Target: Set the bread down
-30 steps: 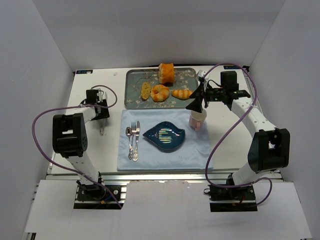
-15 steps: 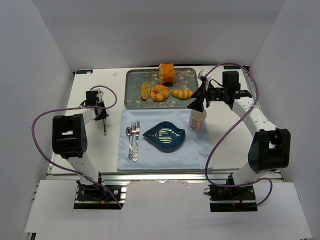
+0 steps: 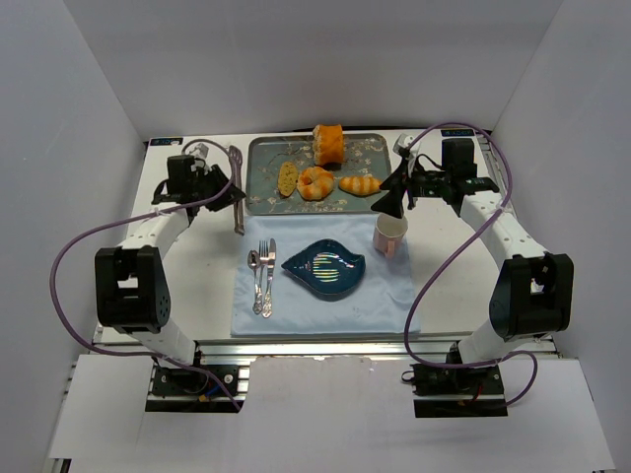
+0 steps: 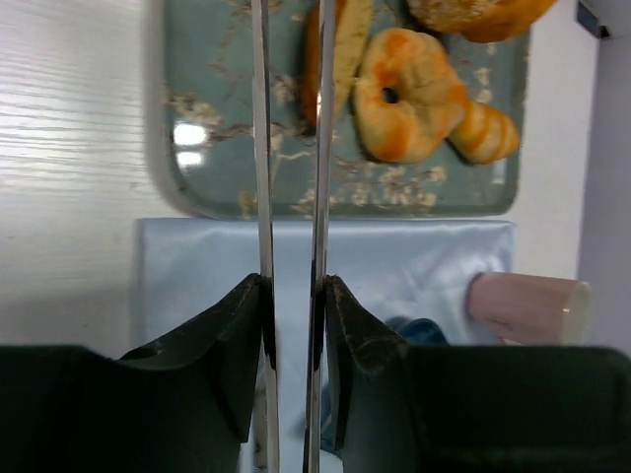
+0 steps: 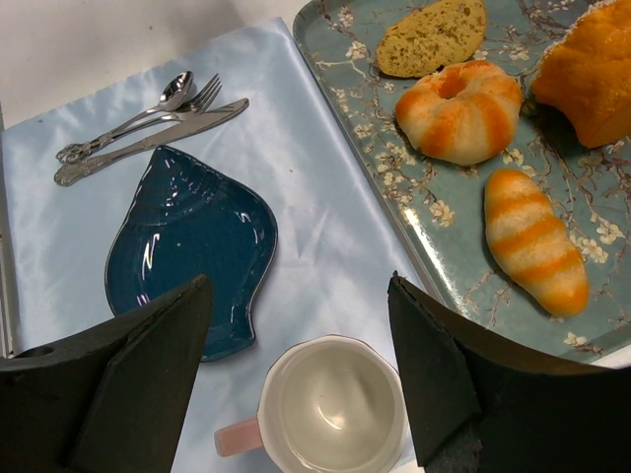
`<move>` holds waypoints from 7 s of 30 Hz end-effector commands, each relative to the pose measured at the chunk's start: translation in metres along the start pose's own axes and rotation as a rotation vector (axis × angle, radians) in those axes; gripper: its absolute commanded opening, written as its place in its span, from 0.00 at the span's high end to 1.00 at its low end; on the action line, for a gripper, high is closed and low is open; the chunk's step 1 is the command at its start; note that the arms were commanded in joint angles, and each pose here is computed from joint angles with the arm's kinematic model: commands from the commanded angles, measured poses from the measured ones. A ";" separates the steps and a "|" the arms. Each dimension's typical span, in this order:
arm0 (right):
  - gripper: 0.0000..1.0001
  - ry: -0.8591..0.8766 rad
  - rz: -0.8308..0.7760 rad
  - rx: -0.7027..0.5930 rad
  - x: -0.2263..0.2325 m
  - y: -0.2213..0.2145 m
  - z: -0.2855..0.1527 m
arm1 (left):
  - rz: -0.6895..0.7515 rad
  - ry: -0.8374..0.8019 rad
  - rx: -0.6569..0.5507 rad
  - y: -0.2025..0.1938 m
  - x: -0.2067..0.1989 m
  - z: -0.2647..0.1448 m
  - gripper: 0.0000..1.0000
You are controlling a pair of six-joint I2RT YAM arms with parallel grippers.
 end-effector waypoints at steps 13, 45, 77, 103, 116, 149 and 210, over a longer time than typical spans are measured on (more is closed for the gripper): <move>0.23 -0.004 -0.034 -0.053 0.003 0.012 -0.007 | 0.104 -0.036 0.014 0.022 -0.055 0.028 0.52; 0.22 -0.009 -0.011 -0.059 0.002 0.008 -0.011 | 0.243 0.028 0.148 -0.005 -0.055 0.050 0.80; 0.22 0.003 -0.014 -0.046 0.001 0.008 -0.015 | 0.256 -0.189 0.449 -0.156 -0.118 -0.095 0.88; 0.22 0.007 -0.002 -0.038 0.008 0.000 -0.016 | 0.375 -0.130 0.494 -0.161 -0.137 -0.101 0.52; 0.22 0.013 -0.001 -0.043 0.008 -0.001 -0.016 | 0.218 -0.155 0.285 -0.091 -0.133 -0.078 0.55; 0.21 0.015 -0.010 -0.058 0.008 -0.001 -0.015 | -0.352 -0.063 0.279 -0.046 -0.104 0.020 0.50; 0.20 0.009 0.005 -0.060 0.010 -0.006 -0.017 | -0.497 -0.116 0.311 -0.061 -0.092 0.046 0.85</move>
Point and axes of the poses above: each gripper's point midway between its finger pads, its own z axis out along the fingers, its own x axis along the line the jaws close on, y = z × x, the point moved 7 cm from there along -z, back along the fingers, and after that the axes turned 2 degrees about -z, right-handed, at the moved point
